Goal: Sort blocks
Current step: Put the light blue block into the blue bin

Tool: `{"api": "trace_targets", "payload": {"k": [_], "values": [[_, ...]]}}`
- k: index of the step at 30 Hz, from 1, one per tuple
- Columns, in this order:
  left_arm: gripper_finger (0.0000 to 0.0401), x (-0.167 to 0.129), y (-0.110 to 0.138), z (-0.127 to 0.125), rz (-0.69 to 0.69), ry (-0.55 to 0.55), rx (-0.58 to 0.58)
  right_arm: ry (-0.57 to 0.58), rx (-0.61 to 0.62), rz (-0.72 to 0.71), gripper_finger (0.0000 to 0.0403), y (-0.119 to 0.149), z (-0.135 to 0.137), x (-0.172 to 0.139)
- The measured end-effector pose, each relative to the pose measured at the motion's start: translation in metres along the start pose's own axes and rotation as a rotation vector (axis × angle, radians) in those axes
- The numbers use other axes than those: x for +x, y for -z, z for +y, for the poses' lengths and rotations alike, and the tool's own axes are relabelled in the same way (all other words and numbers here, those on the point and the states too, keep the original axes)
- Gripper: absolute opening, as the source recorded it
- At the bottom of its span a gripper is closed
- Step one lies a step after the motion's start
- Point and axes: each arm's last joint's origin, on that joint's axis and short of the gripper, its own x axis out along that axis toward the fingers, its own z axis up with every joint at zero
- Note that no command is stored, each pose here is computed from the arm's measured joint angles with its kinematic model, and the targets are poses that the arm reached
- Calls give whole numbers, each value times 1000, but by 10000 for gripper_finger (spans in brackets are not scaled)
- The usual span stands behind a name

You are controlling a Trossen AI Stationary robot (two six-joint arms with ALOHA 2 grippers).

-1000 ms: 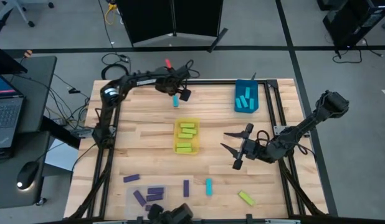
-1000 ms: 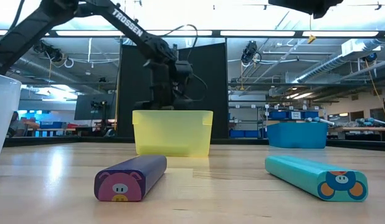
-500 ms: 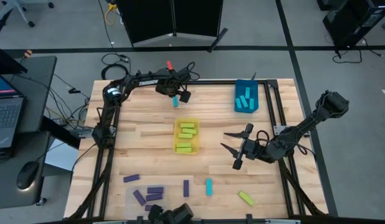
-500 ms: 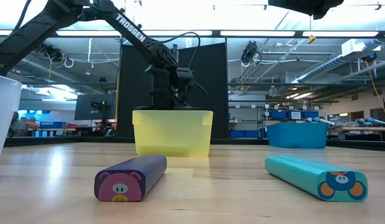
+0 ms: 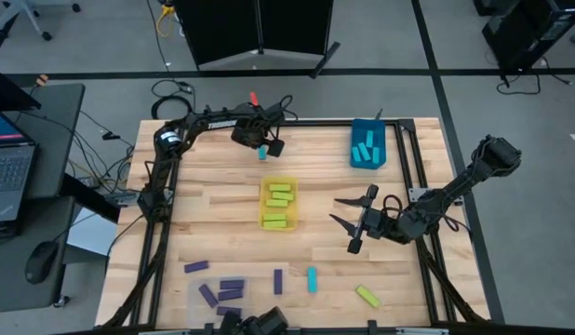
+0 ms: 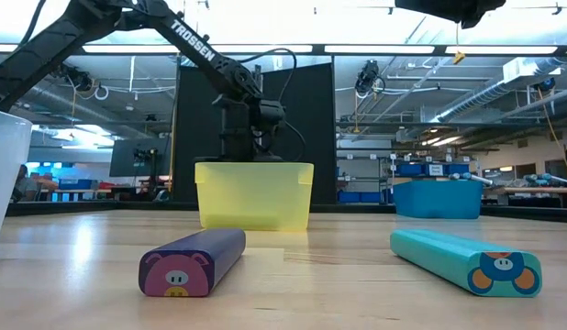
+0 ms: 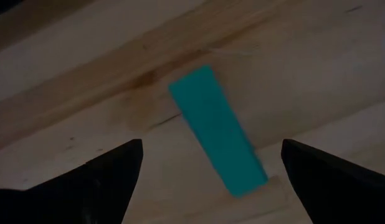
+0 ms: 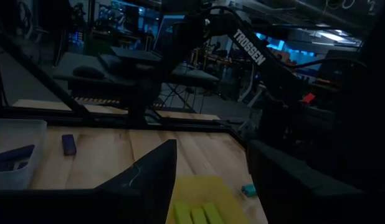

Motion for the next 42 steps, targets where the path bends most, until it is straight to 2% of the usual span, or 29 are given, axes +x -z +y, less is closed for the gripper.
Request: {"api": "trace_targets", "payload": {"k": [9,15,22,26,33,42], "values": [[390,-2,4,-7,0,9,-57,-4,-23,-1,204,0,0,0],[390,-3,7,-15,-15,23,-211,-1,-46,-5,201,0,-1,1],[390,-15,12,-39,-104,43,-298,-37,-84,-28,196,-2,-3,5],[390,-31,14,-56,-178,45,-297,-68,-78,-42,192,-3,-3,6],[390,-57,30,-69,-246,-91,-322,-87,-52,-53,187,-4,-1,3],[390,-47,33,-80,-315,-26,-399,-135,-57,-67,183,-6,6,-6]]}}
